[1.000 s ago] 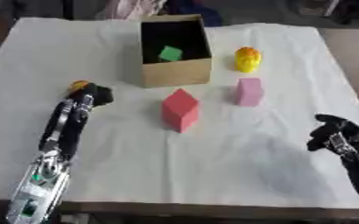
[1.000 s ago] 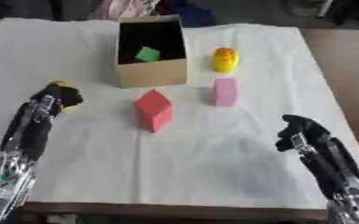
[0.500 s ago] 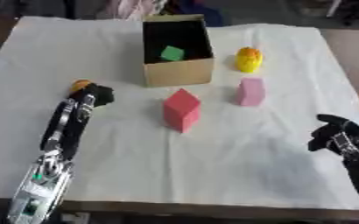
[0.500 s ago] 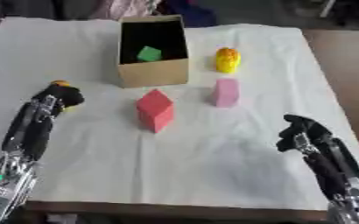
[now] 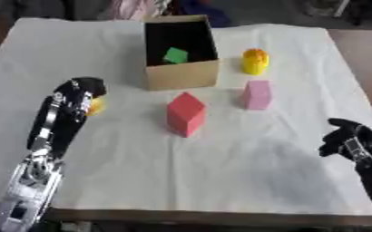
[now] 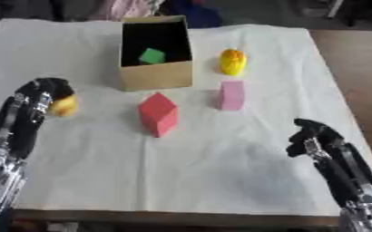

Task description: Pick up objects on the table and place them in the box.

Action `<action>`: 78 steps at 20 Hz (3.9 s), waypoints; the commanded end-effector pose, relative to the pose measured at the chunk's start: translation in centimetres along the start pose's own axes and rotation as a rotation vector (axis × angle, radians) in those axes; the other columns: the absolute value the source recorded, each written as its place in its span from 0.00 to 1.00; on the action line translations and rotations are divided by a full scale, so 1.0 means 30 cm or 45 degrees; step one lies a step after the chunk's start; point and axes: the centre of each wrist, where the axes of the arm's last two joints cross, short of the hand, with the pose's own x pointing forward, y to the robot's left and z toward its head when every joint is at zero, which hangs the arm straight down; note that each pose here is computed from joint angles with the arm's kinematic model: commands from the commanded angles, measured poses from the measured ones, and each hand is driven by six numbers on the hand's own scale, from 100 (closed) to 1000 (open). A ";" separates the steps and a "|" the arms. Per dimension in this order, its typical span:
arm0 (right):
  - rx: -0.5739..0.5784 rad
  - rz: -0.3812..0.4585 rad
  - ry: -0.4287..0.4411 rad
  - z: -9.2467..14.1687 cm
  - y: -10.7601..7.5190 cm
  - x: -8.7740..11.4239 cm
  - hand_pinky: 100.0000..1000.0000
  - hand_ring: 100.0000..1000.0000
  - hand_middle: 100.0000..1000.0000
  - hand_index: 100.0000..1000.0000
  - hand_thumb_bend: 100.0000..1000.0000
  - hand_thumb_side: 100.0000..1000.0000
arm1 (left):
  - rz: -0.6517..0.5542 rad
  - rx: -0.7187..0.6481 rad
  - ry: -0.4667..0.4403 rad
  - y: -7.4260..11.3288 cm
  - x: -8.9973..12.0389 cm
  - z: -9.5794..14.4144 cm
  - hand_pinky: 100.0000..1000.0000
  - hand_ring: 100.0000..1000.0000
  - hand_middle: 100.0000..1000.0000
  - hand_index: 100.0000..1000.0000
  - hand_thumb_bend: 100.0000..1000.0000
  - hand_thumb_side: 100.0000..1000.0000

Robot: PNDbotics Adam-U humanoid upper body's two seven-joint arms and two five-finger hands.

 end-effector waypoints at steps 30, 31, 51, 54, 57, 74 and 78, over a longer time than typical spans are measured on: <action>0.033 0.054 -0.020 0.000 -0.020 0.016 0.49 0.48 0.48 0.77 0.00 0.58 | -1.340 -0.996 0.518 0.452 -0.049 -0.303 0.82 0.76 0.79 0.92 0.00 0.61; 0.032 0.054 -0.020 0.000 -0.020 0.015 0.49 0.48 0.48 0.77 0.00 0.58 | -1.337 -1.002 0.518 0.445 -0.059 -0.308 0.83 0.76 0.79 0.92 0.00 0.61; 0.025 0.047 -0.010 0.005 -0.019 0.011 0.49 0.48 0.48 0.77 0.00 0.61 | -1.430 -1.050 0.510 0.335 -0.195 -0.317 0.75 0.63 0.65 0.81 0.13 0.26; 0.023 0.047 -0.010 0.005 -0.019 0.011 0.49 0.48 0.48 0.77 0.00 0.61 | -1.428 -1.041 0.478 0.328 -0.194 -0.315 0.65 0.47 0.46 0.66 0.13 0.20; 0.020 0.046 -0.009 0.006 -0.019 0.011 0.49 0.48 0.48 0.77 0.00 0.60 | -1.475 -0.996 0.405 0.326 -0.164 -0.321 0.56 0.36 0.33 0.53 0.10 0.19; 0.024 0.043 0.001 0.012 -0.018 0.004 0.49 0.48 0.48 0.77 0.00 0.61 | -1.436 -0.689 0.013 0.351 0.179 -0.481 0.52 0.29 0.25 0.47 0.00 0.13; 0.041 0.039 -0.002 0.008 -0.013 0.006 0.49 0.48 0.48 0.77 0.00 0.61 | -1.403 -0.661 -0.029 0.297 0.176 -0.552 0.55 0.33 0.29 0.51 0.00 0.13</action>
